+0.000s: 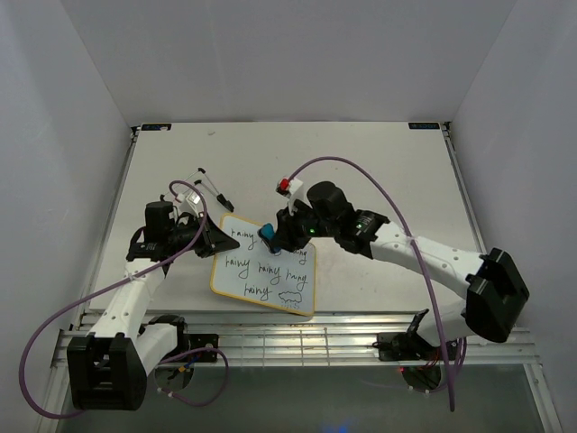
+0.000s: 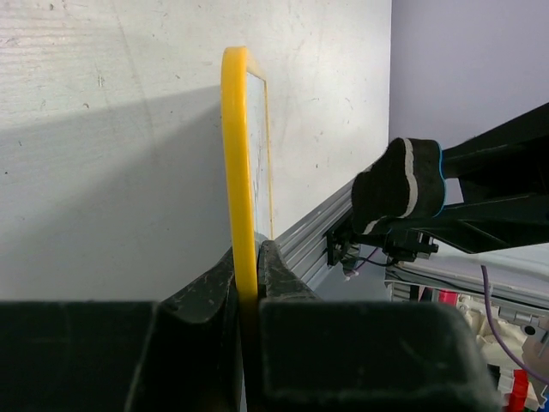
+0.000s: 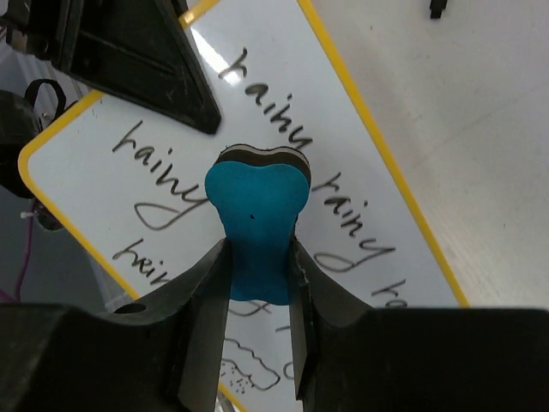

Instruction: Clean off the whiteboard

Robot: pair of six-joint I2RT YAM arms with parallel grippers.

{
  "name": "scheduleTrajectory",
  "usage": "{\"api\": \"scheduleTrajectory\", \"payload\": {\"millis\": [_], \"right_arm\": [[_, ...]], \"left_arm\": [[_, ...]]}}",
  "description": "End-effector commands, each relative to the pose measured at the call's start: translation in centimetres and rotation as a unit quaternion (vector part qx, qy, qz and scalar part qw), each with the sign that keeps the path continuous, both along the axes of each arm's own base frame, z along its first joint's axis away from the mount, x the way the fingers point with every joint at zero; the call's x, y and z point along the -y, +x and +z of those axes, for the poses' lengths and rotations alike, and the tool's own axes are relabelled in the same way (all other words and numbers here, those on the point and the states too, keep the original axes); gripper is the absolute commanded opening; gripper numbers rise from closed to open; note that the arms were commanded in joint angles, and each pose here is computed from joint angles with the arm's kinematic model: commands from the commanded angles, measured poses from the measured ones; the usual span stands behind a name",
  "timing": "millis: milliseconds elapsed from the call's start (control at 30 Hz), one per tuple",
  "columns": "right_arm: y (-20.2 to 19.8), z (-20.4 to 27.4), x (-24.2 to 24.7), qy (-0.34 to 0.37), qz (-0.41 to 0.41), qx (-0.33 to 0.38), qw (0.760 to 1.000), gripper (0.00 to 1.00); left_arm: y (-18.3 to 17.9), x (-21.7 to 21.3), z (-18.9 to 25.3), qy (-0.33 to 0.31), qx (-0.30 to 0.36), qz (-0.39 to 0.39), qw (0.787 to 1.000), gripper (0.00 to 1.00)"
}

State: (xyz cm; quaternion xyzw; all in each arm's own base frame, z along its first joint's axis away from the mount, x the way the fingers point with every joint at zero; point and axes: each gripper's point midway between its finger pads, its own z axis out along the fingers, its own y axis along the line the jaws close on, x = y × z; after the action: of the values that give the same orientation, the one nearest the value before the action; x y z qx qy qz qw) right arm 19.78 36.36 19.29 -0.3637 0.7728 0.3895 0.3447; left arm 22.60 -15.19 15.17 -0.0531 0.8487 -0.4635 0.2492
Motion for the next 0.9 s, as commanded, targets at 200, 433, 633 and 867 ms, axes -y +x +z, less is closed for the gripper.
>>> {"api": "scheduleTrajectory", "payload": {"millis": [200, 433, 633, 867], "right_arm": [[2.5, 2.0, -6.8, -0.013, 0.092, 0.091, 0.992, 0.08], [3.0, 1.7, -9.1, -0.022, 0.146, 0.113, 0.983, 0.08], [1.5, -1.3, -10.2, -0.048, 0.182, 0.103, 0.977, 0.08], [0.3, -7.0, -7.5, -0.114, 0.179, 0.083, 0.974, 0.08]], "left_arm": [[0.0, 0.4, 1.2, -0.001, 0.078, -0.035, 0.996, 0.00], [-0.3, 0.6, 2.1, -0.009, 0.099, -0.043, 0.994, 0.00], [-0.3, 0.6, 2.2, -0.009, 0.102, -0.043, 0.994, 0.00], [-0.2, 0.6, 2.1, -0.007, 0.099, -0.041, 0.994, 0.00]]}}
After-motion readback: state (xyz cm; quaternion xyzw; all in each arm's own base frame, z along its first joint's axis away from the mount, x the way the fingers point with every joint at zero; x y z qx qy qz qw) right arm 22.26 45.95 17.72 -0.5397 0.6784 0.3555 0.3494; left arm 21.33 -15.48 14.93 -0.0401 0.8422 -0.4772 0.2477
